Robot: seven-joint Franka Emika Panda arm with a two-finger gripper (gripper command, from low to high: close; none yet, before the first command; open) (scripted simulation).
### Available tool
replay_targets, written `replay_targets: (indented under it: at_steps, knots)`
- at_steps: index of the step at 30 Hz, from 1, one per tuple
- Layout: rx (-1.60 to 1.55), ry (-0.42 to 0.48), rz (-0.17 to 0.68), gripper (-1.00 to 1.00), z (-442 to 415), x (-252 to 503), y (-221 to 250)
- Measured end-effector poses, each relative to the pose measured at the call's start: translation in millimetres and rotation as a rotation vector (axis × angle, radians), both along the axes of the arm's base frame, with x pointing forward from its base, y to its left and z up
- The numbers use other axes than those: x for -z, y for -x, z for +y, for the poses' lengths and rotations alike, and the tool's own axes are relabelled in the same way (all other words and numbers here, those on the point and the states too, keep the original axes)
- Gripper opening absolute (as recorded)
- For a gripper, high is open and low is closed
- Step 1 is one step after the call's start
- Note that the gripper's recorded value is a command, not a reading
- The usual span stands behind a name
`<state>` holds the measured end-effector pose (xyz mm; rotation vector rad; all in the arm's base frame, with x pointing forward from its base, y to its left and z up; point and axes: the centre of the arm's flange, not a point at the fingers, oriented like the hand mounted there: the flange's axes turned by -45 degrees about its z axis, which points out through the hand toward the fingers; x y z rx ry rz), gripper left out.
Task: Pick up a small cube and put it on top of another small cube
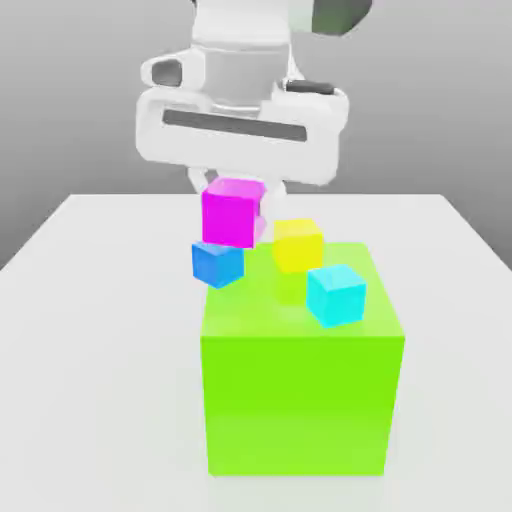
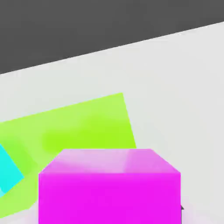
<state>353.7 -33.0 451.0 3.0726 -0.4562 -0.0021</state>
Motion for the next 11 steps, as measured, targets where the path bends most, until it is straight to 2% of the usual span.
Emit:
replay_targets:
  at_steps: [3,7,8,11]
  knots:
    - [0.031,-0.031,-0.006,-1.00,-11.4,-6.1,26.9]
    - [0.036,-0.040,-0.008,-1.00,-13.9,39.9,32.9]
    - [0.037,-0.040,-0.008,1.00,-13.9,49.1,33.7]
    - [0.037,-0.040,-0.008,1.00,-13.9,49.1,33.7]
